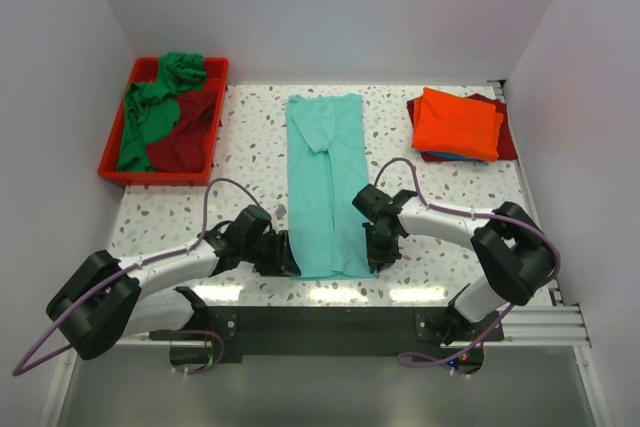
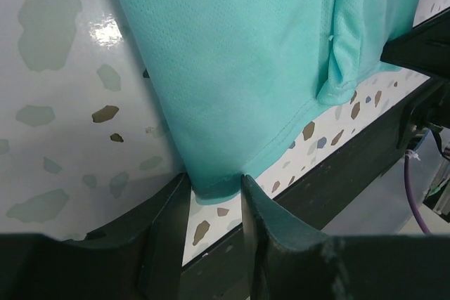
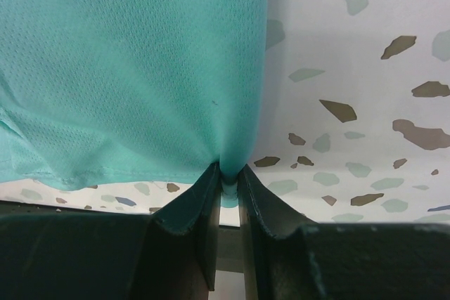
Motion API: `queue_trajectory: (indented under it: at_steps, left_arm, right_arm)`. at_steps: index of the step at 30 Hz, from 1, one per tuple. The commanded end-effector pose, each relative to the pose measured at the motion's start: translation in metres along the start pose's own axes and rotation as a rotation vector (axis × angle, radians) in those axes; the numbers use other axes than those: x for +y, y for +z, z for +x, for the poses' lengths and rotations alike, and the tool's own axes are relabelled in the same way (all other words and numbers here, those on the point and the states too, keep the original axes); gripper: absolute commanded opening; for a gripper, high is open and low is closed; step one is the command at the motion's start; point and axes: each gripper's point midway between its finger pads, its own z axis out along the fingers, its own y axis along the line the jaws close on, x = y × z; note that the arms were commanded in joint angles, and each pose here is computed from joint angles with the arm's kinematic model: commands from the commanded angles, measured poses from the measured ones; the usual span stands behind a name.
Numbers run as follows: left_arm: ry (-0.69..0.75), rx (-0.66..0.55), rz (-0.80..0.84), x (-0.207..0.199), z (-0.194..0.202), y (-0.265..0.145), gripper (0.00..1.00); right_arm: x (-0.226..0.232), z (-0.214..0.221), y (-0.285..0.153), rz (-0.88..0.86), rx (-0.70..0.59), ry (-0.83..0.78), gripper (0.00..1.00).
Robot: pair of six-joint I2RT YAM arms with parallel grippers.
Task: Fold and stack the t-shirts
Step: Fold the tshirt
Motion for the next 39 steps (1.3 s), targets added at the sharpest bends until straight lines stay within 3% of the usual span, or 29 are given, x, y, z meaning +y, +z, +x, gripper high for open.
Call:
queue_trajectory:
  at_steps: [1, 10, 14, 18, 29, 39]
  left_arm:
    - [-0.027, 0.041, -0.057, 0.017, 0.016, 0.002, 0.39]
    - [-0.016, 0.06, -0.051, 0.016, 0.016, 0.009, 0.13]
    - [-0.01, 0.044, -0.058, 0.015, 0.011, 0.008, 0.0]
    - [-0.003, 0.014, -0.061, 0.012, 0.004, 0.004, 0.0]
    - [0.022, -0.131, -0.092, -0.009, -0.037, -0.014, 0.0]
    - [0.089, -0.178, -0.134, -0.024, -0.071, -0.015, 0.0]
  right_arm:
    - [0.012, -0.004, 0.014, -0.039, -0.007, 0.007, 0.19]
    - [0.013, -0.005, 0.01, -0.044, -0.013, 0.012, 0.18]
    - [0.015, -0.005, 0.007, -0.049, -0.014, 0.013, 0.09]
    - [0.016, -0.005, 0.0, -0.06, -0.022, 0.02, 0.0]
    - [0.018, -0.026, -0.043, -0.034, -0.125, 0.022, 0.0]
    - [0.029, -0.061, -0.057, 0.004, -0.173, 0.0, 0.0]
